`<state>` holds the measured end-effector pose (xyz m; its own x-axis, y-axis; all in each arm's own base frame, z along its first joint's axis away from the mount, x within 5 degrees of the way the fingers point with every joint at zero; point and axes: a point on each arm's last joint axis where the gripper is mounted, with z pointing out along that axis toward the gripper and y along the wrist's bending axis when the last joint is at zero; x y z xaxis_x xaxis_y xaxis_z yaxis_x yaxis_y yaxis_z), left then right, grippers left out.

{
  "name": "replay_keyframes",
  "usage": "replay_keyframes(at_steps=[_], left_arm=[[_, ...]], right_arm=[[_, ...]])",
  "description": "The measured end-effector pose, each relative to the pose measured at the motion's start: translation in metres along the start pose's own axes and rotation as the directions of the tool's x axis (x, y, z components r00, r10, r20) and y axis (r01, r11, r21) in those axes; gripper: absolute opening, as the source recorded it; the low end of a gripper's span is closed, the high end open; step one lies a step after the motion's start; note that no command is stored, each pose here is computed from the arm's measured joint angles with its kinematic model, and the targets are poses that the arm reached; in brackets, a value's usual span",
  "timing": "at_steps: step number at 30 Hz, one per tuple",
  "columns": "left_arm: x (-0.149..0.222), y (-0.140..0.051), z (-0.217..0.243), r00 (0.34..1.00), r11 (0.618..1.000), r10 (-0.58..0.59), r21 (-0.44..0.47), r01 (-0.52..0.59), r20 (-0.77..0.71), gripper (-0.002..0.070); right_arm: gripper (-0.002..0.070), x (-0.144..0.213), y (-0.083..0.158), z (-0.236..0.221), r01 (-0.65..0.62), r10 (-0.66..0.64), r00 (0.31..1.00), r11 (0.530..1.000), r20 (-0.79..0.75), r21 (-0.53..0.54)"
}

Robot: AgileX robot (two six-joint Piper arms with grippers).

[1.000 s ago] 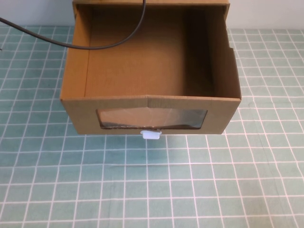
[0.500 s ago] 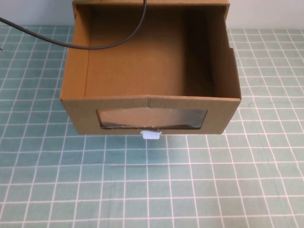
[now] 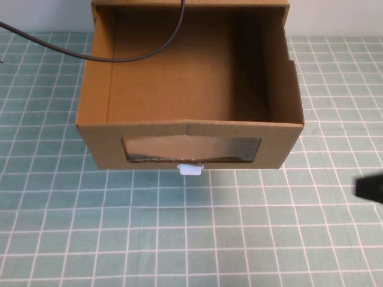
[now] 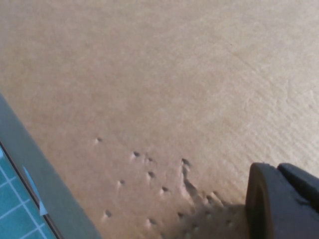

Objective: Close the shoe box

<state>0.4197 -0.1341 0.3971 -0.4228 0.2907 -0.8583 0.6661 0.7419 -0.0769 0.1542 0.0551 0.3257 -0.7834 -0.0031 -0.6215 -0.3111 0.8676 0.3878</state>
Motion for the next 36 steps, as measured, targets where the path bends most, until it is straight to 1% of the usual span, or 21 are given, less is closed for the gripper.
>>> replay_keyframes(at_steps=[3, 7, 10, 13, 20, 32, 36], left_arm=[[0.000, 0.000, 0.000, 1.000, 1.000, 0.000, 0.000, 0.000, 0.000, -0.0005], [0.000, 0.000, 0.000, 1.000, 1.000, 0.000, 0.000, 0.000, 0.000, -0.0005], [0.000, 0.000, 0.000, 1.000, 1.000, -0.004, 0.000, 0.004, 0.000, -0.0005], [0.000, 0.000, 0.000, 1.000, 1.000, -0.004, 0.000, 0.004, 0.000, -0.0005], [0.000, 0.000, 0.000, 1.000, 1.000, -0.004, 0.001, 0.004, -0.001, -0.0005], [0.001, -0.001, 0.000, 1.000, 1.000, -0.006, 0.008, 0.006, -0.006, -0.0005], [0.001, -0.001, 0.000, 1.000, 1.000, -0.006, 0.009, 0.006, -0.007, -0.0005]], right_arm=[[-0.0011, -0.021, 0.016, 0.016, 0.068, -0.070, 0.997, 0.996, -0.031, -0.059], [-0.0011, -0.034, 0.055, 0.042, 0.184, -0.190, 0.982, 0.972, -0.025, -0.145], [-0.0011, -0.040, 0.081, 0.062, 0.241, -0.241, 0.970, 0.954, 0.022, -0.179], [-0.0011, -0.051, 0.098, 0.082, 0.261, -0.254, 0.965, 0.946, 0.060, -0.192], [-0.0011, -0.075, 0.107, 0.118, 0.261, -0.253, 0.965, 0.950, 0.069, -0.173], [-0.0011, -0.114, 0.123, 0.140, 0.296, -0.269, 0.947, 0.942, 0.174, -0.158], [-0.0011, -0.128, 0.119, 0.147, 0.285, -0.256, 0.947, 0.948, 0.194, -0.143]])
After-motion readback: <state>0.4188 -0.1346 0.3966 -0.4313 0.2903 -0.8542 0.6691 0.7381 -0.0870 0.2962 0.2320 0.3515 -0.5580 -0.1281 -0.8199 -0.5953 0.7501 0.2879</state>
